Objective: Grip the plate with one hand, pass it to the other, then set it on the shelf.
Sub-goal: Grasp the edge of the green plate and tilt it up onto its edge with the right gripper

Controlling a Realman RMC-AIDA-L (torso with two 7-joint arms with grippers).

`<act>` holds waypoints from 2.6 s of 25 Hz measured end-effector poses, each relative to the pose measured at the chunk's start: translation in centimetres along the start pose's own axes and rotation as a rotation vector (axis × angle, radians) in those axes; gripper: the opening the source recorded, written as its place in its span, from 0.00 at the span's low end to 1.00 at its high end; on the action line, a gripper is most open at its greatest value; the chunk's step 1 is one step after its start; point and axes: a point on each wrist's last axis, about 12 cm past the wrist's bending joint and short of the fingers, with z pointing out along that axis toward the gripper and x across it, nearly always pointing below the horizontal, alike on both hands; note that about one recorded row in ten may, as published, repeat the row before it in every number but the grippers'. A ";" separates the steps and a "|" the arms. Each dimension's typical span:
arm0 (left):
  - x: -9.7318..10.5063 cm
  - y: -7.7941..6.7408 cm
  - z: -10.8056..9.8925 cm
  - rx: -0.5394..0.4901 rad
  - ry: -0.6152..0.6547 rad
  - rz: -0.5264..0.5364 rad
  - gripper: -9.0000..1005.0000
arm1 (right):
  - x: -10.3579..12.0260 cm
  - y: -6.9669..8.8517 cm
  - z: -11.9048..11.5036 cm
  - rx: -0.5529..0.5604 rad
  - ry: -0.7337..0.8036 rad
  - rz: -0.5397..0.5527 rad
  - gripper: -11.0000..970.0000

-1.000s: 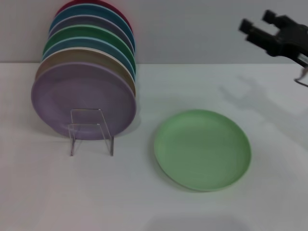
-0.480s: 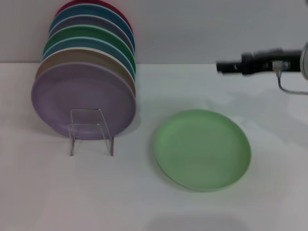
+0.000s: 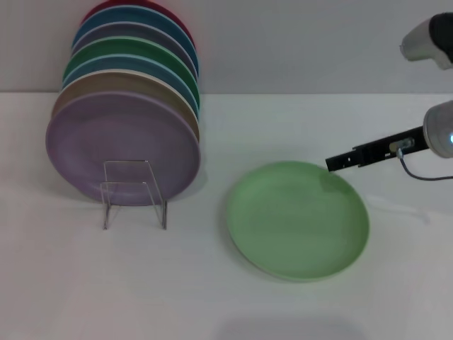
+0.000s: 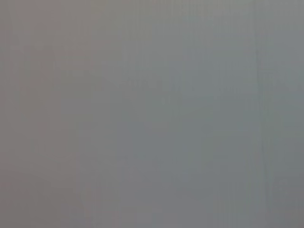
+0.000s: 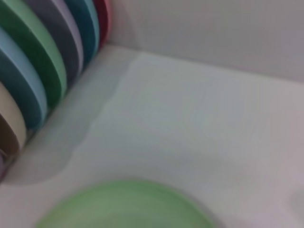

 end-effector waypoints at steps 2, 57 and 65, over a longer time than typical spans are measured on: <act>0.0 0.0 0.0 0.001 -0.002 -0.001 0.86 | 0.1 -0.1 0.3 0.001 0.010 0.005 0.84; -0.1 -0.3 0.2 0.016 -0.007 -0.002 0.86 | 1.1 0.7 3.6 0.023 0.109 -0.029 0.04; -0.2 -0.9 0.2 0.064 -0.020 -0.006 0.86 | 0.6 1.0 2.2 -0.009 0.045 -0.032 0.03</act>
